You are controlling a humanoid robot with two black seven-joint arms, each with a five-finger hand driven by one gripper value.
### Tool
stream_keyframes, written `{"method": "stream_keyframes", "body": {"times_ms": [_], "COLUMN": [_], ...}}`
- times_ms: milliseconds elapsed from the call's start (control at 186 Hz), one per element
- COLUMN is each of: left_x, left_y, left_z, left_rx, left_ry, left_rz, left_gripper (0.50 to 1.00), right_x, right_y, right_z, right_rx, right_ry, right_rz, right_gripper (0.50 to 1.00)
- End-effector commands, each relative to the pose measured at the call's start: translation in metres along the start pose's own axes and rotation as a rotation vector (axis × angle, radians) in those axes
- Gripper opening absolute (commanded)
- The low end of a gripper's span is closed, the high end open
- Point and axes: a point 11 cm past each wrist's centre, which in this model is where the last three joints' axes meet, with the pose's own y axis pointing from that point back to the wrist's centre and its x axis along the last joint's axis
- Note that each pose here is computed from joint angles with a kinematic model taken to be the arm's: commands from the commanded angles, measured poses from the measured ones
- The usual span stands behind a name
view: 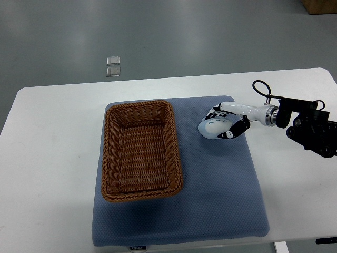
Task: Place blue toy in brown basket
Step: 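Carry the held toy with the right hand over the wicker basket, then lower the toy into the basket and open the right hand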
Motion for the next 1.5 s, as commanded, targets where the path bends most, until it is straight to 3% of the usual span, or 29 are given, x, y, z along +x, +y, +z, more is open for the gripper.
{"method": "stream_keyframes", "body": {"times_ms": [0, 232, 458, 749, 1046, 1493], "left_x": [0.0, 0.0, 0.0, 0.0, 0.0, 0.0], "left_y": [0.0, 0.0, 0.0, 0.0, 0.0, 0.0], "left_z": [0.0, 0.001, 0.0, 0.0, 0.0, 0.001], "left_rx": [0.0, 0.0, 0.001, 0.0, 0.001, 0.0], "left_ry": [0.0, 0.0, 0.0, 0.0, 0.0, 0.0], "left_rz": [0.0, 0.0, 0.001, 0.0, 0.0, 0.0], "left_gripper": [1.0, 1.0, 1.0, 1.0, 1.0, 1.0], "right_x": [0.006, 0.017, 0.055, 0.021, -0.027, -0.037], "right_y": [0.001, 0.0, -0.006, -0.05, -0.072, -0.073], "right_z": [-0.005, -0.031, -0.091, -0.193, -0.186, -0.179], "right_rx": [0.024, 0.176, 0.354, 0.563, 0.451, 0.431], "right_ry": [-0.017, -0.004, 0.025, 0.057, 0.019, -0.014], "right_rz": [0.007, 0.004, 0.063, -0.036, -0.108, -0.117], "right_gripper": [0.5, 0.5, 0.5, 0.5, 0.5, 0.511]}}
